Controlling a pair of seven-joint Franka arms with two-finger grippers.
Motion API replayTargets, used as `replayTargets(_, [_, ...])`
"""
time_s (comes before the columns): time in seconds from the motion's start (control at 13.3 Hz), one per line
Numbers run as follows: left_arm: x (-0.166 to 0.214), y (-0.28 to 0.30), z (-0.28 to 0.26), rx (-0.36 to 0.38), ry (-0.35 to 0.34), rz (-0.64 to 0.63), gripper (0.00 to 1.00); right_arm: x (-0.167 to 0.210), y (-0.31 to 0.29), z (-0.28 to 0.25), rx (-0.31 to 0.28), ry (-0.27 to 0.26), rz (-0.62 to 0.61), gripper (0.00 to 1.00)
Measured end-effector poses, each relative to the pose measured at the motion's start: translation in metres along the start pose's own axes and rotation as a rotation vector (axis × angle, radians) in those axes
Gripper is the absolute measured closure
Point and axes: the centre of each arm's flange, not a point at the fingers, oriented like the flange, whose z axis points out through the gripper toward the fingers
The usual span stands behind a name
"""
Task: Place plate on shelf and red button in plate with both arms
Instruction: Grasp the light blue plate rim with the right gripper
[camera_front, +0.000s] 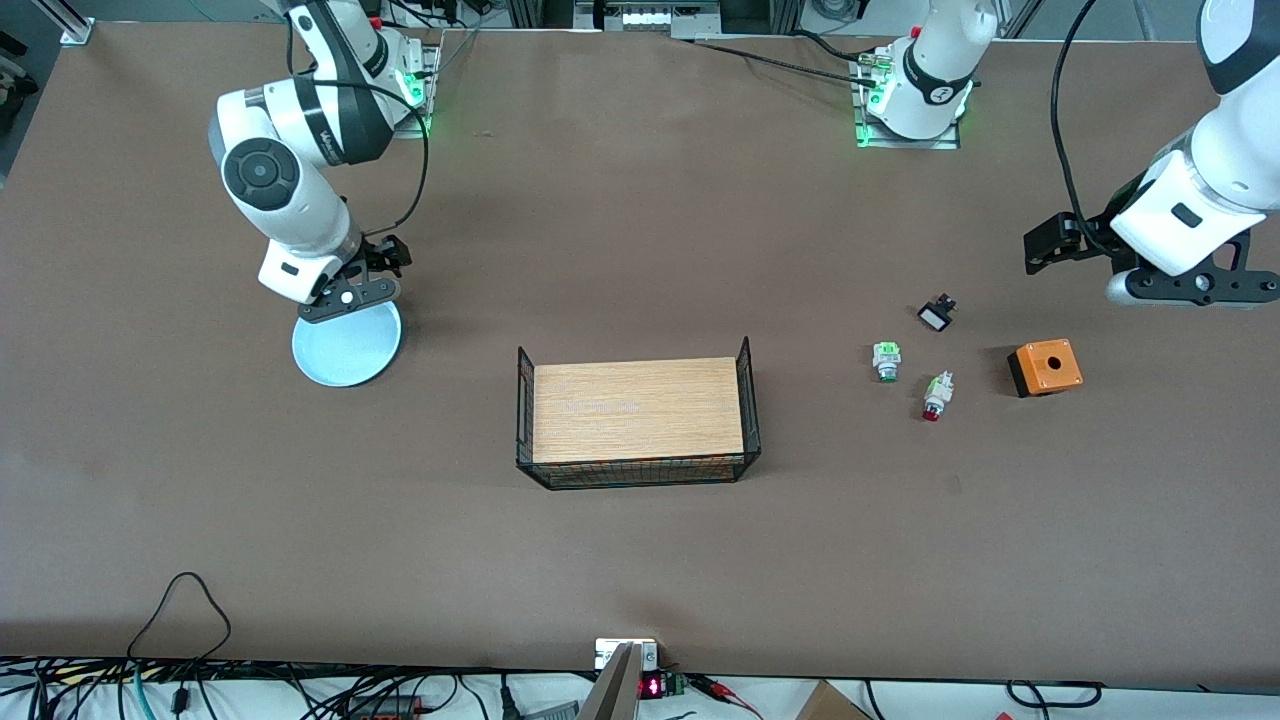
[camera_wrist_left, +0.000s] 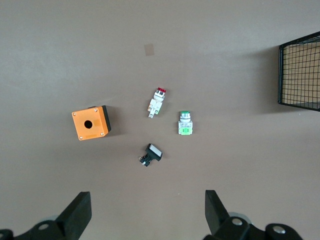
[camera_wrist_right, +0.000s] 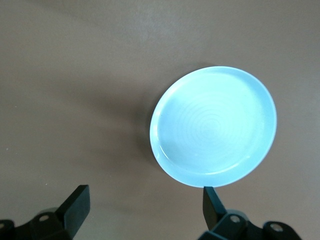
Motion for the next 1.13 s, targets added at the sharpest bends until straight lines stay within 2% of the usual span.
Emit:
replayTargets(0.45, [0.009, -0.001, 0.004, -0.001, -0.004, -0.003, 0.0, 0.018, -0.008, 0.072, 0.037, -0.006, -0.017, 0.0])
replayTargets(0.75, [0.009, -0.001, 0.003, -0.001, -0.003, -0.002, 0.0, 0.021, 0.0, 0.106, 0.028, -0.012, -0.031, 0.04])
replayTargets(0.83, [0.009, -0.001, 0.003, -0.001, -0.003, -0.002, 0.0, 0.021, 0.005, 0.11, 0.017, -0.016, -0.036, 0.1])
replayTargets(0.9, [0.009, -0.001, 0.003, -0.001, -0.003, -0.002, 0.0, 0.02, 0.01, 0.113, 0.009, -0.017, -0.04, 0.1])
replayTargets(1.06, [0.009, -0.001, 0.003, -0.001, -0.003, -0.002, 0.0, 0.021, 0.015, 0.116, 0.0, -0.012, -0.045, 0.26])
replayTargets(1.13, [0.008, -0.001, 0.003, -0.001, -0.003, -0.002, 0.0, 0.021, 0.014, 0.117, 0.0, -0.011, -0.046, 0.28])
